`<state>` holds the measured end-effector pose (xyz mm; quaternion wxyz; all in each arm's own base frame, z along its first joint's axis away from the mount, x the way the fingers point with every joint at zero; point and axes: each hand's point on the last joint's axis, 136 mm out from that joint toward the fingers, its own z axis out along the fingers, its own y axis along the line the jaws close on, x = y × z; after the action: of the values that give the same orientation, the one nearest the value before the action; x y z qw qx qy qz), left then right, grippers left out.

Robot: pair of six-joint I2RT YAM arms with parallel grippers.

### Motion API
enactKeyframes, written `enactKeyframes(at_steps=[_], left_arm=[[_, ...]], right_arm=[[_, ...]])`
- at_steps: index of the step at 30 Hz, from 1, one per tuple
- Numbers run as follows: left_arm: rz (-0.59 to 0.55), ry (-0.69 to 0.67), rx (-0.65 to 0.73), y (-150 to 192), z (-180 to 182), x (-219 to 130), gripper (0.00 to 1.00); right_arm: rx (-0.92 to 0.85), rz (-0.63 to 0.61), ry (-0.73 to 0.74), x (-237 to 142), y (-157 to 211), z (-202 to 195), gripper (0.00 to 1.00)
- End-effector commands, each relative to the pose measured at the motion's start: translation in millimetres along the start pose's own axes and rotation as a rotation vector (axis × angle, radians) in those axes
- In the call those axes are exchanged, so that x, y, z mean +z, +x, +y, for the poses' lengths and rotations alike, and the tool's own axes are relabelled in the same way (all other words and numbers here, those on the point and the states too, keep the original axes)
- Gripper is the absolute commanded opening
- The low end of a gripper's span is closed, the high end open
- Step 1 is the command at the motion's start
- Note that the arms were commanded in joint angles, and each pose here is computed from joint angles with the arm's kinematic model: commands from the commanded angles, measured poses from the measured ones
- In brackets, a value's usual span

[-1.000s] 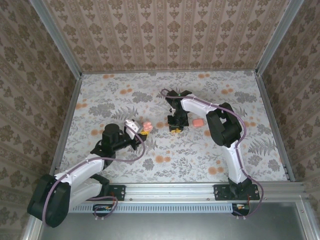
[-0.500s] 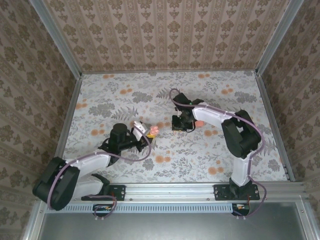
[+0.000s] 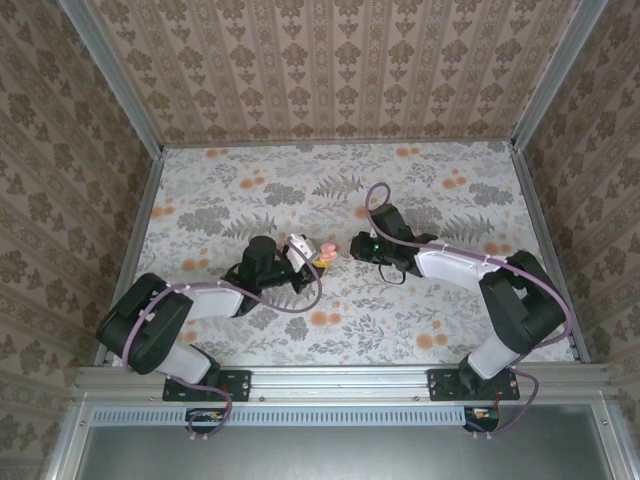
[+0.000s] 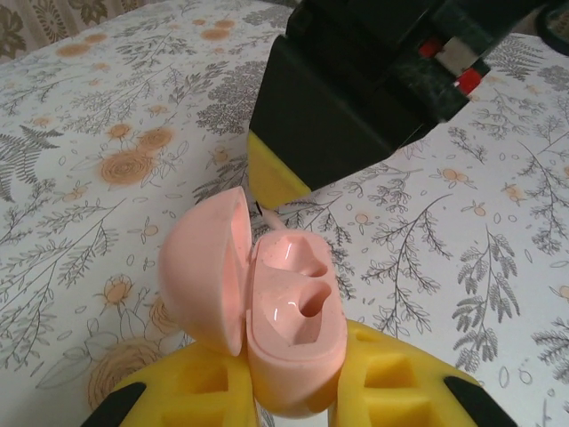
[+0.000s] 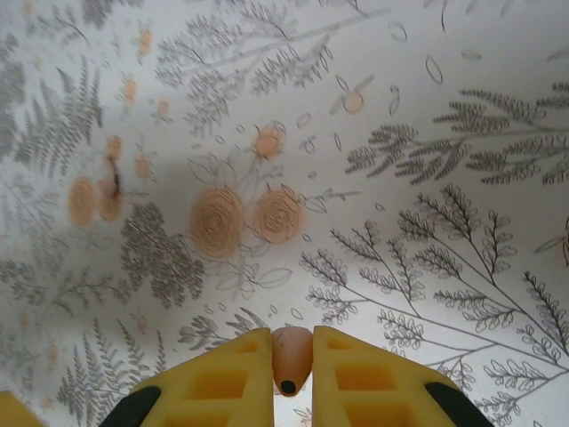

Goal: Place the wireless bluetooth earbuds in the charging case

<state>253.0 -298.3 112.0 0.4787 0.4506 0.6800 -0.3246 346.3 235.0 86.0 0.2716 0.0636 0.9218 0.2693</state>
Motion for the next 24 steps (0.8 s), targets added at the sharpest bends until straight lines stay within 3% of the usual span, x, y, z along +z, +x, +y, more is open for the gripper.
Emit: enactKeyframes(at_steps=[1,7,13,24], left_arm=[[-0.07,-0.019,0.03,-23,7,8,0.11],[-0.065,-0.033,0.011,-22,13,14,0.11],[-0.076,-0.019,-0.011,-24,13,19,0.11],[-0.113,0.006,-0.051,-34,12,20,0.11]], right_arm=[[0.005,-0.161,-0.076,-18,-29,19,0.14],[0.012,-0.252,-0.093,-39,-35,18,0.14],[-0.032,-0.314,-0.17,-55,-37,42,0.14],[-0.117,-0.348,-0.232,-60,-32,69,0.14]])
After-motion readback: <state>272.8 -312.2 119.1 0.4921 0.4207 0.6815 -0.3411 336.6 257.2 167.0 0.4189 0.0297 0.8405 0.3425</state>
